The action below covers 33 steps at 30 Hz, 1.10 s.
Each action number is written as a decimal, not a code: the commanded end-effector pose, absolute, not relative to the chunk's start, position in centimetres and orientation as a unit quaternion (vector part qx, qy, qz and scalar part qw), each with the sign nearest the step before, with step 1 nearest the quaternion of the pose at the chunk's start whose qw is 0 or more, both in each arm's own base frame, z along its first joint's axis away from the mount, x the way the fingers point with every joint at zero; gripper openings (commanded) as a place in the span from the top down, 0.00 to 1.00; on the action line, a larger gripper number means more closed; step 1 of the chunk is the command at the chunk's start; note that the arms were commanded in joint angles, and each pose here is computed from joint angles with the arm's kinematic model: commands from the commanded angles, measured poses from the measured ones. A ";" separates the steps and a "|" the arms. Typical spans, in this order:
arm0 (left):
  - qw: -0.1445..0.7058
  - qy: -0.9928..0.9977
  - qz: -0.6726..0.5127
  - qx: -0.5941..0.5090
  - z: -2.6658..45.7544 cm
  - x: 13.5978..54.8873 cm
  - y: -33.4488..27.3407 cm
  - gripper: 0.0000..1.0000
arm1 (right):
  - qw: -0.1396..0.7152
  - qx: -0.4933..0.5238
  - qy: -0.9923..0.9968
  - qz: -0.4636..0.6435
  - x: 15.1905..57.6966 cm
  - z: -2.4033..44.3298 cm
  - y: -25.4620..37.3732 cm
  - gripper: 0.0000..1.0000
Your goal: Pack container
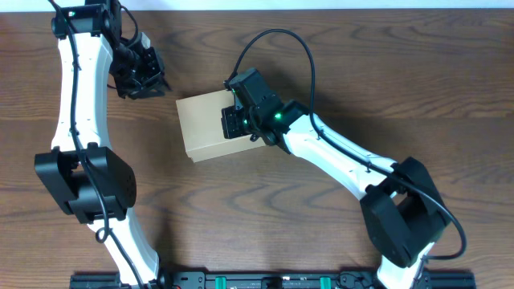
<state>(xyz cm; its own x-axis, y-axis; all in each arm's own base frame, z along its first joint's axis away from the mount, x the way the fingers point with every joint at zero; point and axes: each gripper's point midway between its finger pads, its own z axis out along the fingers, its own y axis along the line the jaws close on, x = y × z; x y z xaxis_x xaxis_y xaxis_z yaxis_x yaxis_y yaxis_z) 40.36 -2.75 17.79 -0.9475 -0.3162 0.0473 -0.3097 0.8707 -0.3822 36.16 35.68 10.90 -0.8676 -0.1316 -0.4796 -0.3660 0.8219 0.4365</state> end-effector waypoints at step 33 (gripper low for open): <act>0.205 0.960 -0.189 -0.043 32.0 29.2 -3.5 0.05 | 0.462 -0.199 0.853 0.141 25.8 29.3 11.0 0.01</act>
<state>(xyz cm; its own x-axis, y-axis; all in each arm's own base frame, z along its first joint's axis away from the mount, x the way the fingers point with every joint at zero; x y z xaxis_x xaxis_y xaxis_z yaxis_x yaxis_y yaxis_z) 30.68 -3.64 33.81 -0.8968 -0.1756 -0.4060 0.0009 0.9171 -0.3986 27.34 12.35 30.57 -0.5125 -0.1899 -0.8374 -0.4732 0.8762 0.0909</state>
